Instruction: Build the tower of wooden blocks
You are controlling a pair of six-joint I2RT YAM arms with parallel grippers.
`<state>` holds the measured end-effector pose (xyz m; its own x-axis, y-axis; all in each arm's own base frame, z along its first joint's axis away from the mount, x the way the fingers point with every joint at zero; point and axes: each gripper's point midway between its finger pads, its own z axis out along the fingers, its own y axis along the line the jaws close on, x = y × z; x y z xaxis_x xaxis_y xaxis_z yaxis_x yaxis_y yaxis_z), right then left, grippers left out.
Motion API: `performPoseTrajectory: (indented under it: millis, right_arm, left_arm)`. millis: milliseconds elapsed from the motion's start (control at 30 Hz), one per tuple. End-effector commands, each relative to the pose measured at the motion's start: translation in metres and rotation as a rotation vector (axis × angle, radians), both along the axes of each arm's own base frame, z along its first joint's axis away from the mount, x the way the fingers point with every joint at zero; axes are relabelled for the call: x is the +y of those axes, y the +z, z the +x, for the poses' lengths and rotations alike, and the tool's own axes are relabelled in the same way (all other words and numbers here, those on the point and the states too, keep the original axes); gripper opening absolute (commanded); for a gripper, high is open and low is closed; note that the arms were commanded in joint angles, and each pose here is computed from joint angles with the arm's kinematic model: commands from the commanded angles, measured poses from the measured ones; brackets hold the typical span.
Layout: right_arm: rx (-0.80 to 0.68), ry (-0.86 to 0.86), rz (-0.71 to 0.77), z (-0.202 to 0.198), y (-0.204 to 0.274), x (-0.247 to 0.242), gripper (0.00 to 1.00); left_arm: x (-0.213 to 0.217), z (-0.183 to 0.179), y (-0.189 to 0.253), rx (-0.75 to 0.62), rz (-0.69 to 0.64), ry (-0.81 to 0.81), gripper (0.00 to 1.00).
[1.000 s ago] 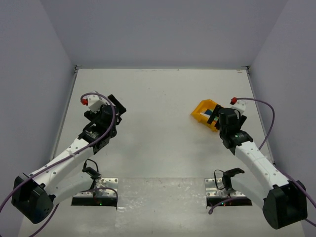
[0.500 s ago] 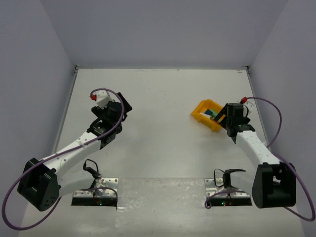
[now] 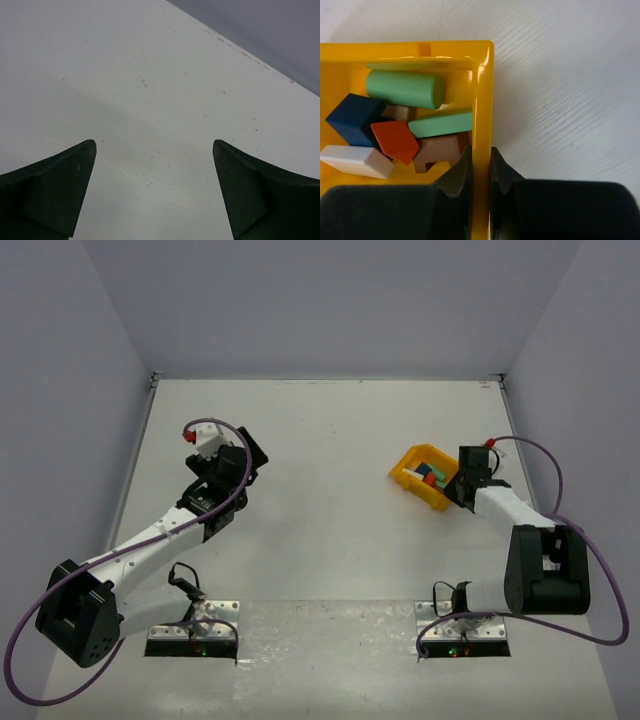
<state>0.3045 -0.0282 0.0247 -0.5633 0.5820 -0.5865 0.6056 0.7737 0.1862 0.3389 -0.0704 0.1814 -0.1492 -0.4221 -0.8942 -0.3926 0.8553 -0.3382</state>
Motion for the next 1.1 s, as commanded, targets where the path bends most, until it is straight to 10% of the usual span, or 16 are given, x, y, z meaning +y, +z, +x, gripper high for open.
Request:
performPoseTrajectory:
  millis: [0,1067]
  right_arm:
    - [-0.069,0.041,-0.030,0.021,0.023,-0.003,0.05]
    - [-0.059,0.603,-1.221,0.073,0.168,0.083,0.00]
  left_arm:
    - [-0.004,0.006,0.023,-0.063,-0.033,-0.008,1.00]
    - [-0.026,0.004,0.023,-0.052,-0.074,-0.132,1.00]
